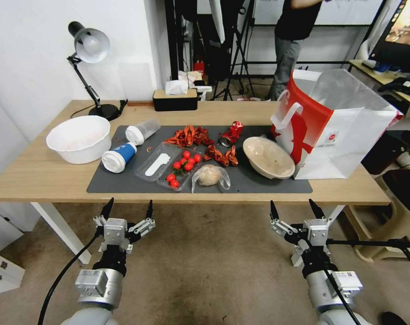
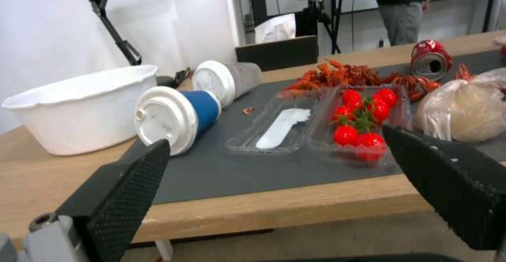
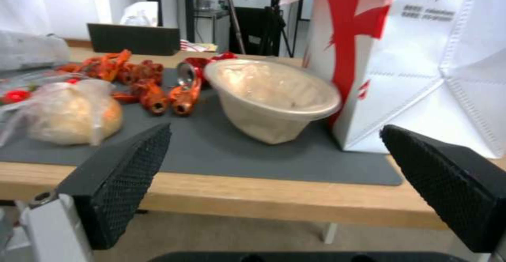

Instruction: Pick up the trash from the table and place it into the takeout bag.

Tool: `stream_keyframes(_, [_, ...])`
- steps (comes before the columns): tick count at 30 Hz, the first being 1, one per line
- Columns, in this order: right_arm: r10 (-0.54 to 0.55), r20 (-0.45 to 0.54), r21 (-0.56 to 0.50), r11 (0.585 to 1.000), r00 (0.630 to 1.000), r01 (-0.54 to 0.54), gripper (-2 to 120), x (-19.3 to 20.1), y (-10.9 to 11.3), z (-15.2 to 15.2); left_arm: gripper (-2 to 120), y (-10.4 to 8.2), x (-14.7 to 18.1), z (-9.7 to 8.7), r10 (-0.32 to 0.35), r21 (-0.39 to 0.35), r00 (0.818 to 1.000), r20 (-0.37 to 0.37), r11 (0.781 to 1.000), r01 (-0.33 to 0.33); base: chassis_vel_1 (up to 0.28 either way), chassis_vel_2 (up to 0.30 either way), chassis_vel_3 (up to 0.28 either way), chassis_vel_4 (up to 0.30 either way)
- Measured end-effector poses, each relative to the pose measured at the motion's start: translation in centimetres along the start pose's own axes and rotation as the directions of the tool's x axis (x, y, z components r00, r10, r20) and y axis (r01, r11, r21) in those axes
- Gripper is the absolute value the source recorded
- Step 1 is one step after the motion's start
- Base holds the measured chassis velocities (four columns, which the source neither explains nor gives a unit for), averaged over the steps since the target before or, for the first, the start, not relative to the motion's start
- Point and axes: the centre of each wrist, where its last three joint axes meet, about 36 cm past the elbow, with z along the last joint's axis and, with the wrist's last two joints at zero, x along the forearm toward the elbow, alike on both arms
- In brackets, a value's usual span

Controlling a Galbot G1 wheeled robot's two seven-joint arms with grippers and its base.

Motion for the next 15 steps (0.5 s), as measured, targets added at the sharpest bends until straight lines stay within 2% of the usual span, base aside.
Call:
stream_keyframes(1, [-0.012,0.006,-0.027,1.0,1.0,0.012,100,0.5,1.1,0.1,100,-0.6,-0.2,0.2,-0.002,0.018,1.0,0.013,1.0,0.001,0.0,0.0,0.0,0.0])
stream_keyframes(2, [-0.011,0.008,-0.031,0.999,1.0,0.011,100,0.7,1.4,0.2,100,-1.4,-0.5,0.5,-0.003,0.04,1.0,0.029,0.999,0.002,0.0,0.0,0.0,0.0])
stream_keyframes(3, [-0.011,0.008,-0.031,0.999,1.0,0.011,100,0.7,1.4,0.2,100,-1.4,-0.5,0.5,-0.003,0.04,1.0,0.029,0.999,0.002,0.0,0.0,0.0,0.0])
stream_keyframes(5, [-0.034,0.04,-0.082,0.996,0.999,0.038,100,1.7,3.8,0.0,100,-3.3,-1.0,1.2,-0.008,0.094,0.998,0.059,0.996,0.002,0.0,0.0,0.0,0.0])
stream_keyframes(6, [-0.035,0.053,-0.091,0.995,0.998,0.04,100,2.0,4.2,-0.1,100,-4.1,-1.1,1.5,-0.011,0.117,0.998,0.069,0.993,0.003,0.0,0.0,0.0,0.0])
stream_keyframes(9, [-0.036,0.068,-0.099,0.994,0.997,0.043,100,2.1,4.6,-0.3,100,-5.0,-0.9,1.6,-0.018,0.153,0.997,0.076,0.988,0.007,0.0,0.0,0.0,0.0])
stream_keyframes(15, [-0.034,0.074,-0.098,0.994,0.997,0.041,100,2.1,4.6,-0.5,100,-5.1,-0.6,1.7,-0.021,0.162,0.997,0.068,0.987,0.01,0.0,0.0,0.0,0.0])
